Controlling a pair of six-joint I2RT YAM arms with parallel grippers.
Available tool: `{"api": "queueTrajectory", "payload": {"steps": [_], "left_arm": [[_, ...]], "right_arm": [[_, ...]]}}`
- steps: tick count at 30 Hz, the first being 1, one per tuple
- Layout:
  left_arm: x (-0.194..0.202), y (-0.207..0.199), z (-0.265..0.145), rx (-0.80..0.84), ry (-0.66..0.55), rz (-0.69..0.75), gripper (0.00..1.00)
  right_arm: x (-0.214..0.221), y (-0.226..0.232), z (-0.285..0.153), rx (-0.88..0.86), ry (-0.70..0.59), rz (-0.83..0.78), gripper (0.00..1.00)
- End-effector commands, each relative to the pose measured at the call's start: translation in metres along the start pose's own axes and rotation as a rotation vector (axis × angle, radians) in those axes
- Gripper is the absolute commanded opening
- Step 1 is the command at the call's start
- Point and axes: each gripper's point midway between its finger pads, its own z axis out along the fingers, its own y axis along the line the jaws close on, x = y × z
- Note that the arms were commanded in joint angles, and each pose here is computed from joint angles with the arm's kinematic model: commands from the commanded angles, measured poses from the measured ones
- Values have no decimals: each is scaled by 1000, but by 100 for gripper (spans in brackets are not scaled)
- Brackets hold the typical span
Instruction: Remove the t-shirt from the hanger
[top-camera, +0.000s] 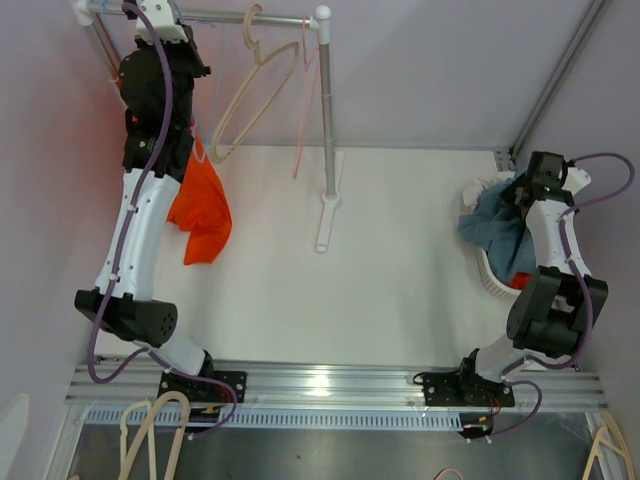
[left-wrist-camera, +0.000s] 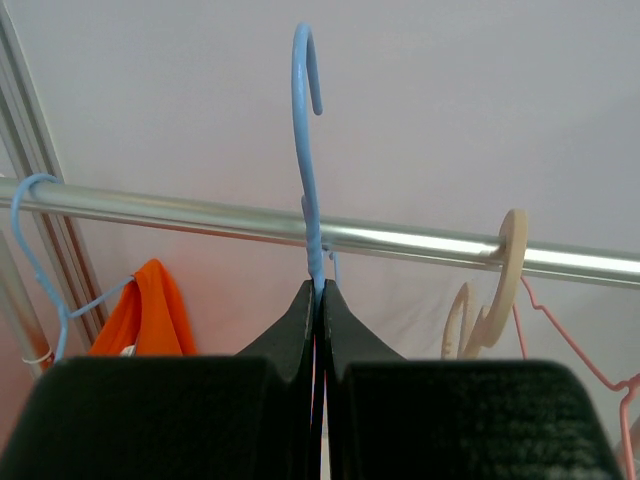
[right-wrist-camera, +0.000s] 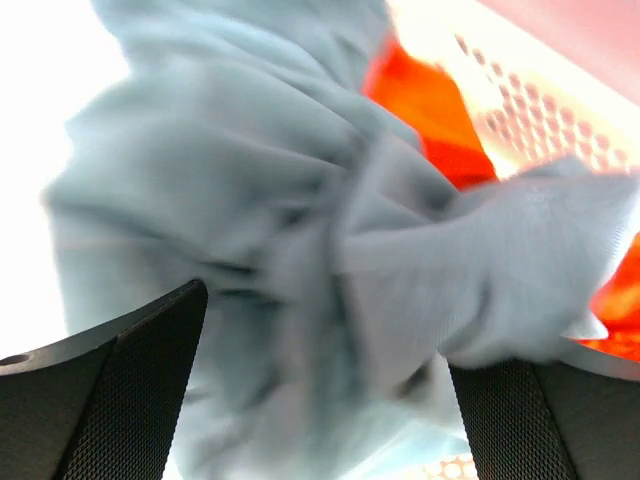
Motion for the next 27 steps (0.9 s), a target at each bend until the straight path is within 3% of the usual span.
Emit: {"api": "queueTrajectory", "payload": {"steps": [1,11,14,27], "left_arm": [[-26,0,4,64,-65,5,1],[5,-12,32,169,-23,18,1],[12,-15,40,191,-15,3,1],[48,-43,48,306,70,-78,1]], "right_arm": [[-55,35,-59,-150,-141,4,99],[-92,88,-175,-582,-345,-51,100],[-93,98,-197,-677,-355,-64,100],[-78,113,-184,-690,-302,-94,99]]}}
